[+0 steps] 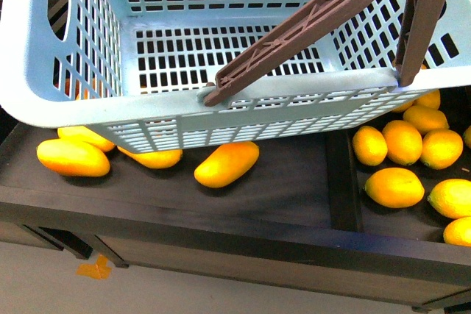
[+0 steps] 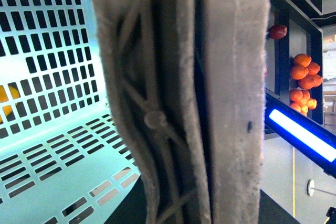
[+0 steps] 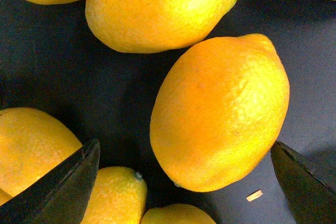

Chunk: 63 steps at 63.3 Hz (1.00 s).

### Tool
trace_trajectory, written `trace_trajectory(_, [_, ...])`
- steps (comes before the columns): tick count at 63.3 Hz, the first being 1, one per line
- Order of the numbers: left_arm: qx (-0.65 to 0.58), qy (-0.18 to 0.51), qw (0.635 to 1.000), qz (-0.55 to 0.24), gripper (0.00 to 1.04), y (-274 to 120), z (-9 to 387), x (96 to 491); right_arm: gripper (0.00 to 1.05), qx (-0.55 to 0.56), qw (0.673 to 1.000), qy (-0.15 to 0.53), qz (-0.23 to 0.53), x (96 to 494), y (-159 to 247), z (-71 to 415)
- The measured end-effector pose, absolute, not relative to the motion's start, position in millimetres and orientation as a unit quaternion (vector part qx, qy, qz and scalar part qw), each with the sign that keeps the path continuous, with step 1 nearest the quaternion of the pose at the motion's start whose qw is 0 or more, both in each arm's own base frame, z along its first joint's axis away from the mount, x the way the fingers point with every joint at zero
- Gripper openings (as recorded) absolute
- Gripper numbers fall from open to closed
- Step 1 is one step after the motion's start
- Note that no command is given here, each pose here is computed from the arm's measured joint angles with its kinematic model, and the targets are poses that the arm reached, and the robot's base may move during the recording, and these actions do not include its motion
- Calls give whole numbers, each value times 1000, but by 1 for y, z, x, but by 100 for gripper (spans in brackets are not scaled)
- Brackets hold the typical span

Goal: Pick lemon and mango into basket

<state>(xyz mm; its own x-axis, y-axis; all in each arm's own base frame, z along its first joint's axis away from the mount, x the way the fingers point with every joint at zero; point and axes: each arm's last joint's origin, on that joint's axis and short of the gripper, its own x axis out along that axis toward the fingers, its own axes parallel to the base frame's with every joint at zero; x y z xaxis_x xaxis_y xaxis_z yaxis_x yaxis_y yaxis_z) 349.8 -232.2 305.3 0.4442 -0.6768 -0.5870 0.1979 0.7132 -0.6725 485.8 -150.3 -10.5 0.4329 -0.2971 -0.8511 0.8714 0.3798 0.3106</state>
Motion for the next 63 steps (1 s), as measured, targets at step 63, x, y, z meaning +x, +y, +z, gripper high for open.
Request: trace_trajectory(63, [-265, 452, 807, -271, 17, -232, 305, 350, 62, 390, 739, 359, -417, 485, -167, -33])
